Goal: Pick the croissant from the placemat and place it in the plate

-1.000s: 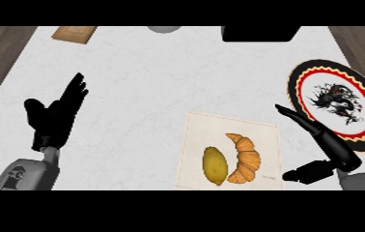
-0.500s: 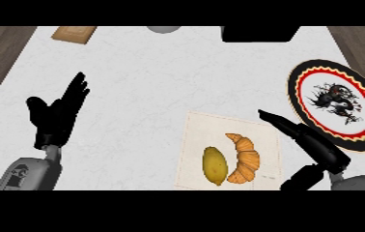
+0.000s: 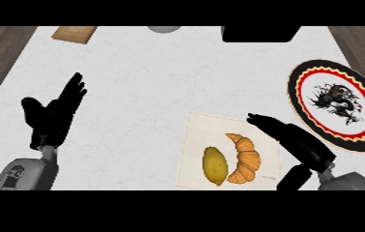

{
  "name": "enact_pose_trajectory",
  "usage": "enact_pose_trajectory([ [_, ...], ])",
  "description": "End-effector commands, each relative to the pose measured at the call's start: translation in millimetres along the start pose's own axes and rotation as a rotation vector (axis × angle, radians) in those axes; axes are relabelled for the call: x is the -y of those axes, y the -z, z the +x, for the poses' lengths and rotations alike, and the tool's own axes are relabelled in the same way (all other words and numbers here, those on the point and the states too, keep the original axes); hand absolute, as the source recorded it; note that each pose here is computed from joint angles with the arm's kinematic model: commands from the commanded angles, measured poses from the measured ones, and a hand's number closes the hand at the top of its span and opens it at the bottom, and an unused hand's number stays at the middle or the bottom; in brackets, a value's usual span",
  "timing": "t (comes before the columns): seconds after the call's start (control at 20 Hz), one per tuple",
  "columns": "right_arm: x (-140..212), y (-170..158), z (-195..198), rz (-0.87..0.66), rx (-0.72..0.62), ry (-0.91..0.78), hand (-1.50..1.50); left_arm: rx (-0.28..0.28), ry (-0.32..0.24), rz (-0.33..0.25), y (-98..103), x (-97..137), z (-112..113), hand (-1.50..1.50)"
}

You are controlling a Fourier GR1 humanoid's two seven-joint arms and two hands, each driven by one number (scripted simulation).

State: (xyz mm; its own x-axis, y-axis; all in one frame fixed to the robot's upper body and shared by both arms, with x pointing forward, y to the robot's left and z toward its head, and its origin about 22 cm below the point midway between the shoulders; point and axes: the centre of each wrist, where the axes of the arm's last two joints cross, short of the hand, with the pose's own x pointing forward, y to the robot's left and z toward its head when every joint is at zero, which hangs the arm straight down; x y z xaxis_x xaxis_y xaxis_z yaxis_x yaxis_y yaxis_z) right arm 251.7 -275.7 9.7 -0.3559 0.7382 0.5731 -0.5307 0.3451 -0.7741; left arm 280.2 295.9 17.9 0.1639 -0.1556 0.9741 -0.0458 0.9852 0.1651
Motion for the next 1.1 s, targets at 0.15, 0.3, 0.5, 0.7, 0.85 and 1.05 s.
enact_pose_trajectory([
  [0.15, 18.8, 27.6, 28.5, 0.1, -0.062, -0.071, -1.5, 0.003, 0.001, -0.009, -8.6, 4.2, 5.9, 0.0],
  [0.3, -5.3, 24.3, 26.4, 0.107, -0.079, -0.064, -1.5, -0.004, -0.009, -0.005, 3.7, -3.9, 2.1, 0.0],
  [0.5, -2.3, 21.9, 26.6, 0.115, -0.104, -0.091, -1.5, 0.008, -0.011, -0.003, -13.9, 14.0, 6.2, 0.0],
  [0.7, -26.5, 35.6, 24.3, 0.122, -0.113, -0.109, -1.5, 0.005, -0.01, 0.002, -5.3, 9.8, 5.2, 0.0],
  [0.85, -39.7, 56.1, 25.7, 0.103, -0.115, -0.122, -1.5, -0.01, -0.003, -0.002, -1.8, 18.1, 6.4, 0.0],
  [1.05, -22.6, 63.4, 25.5, 0.152, -0.121, -0.16, -1.5, 0.017, 0.023, -0.005, -18.5, 8.6, 13.4, 0.0],
])
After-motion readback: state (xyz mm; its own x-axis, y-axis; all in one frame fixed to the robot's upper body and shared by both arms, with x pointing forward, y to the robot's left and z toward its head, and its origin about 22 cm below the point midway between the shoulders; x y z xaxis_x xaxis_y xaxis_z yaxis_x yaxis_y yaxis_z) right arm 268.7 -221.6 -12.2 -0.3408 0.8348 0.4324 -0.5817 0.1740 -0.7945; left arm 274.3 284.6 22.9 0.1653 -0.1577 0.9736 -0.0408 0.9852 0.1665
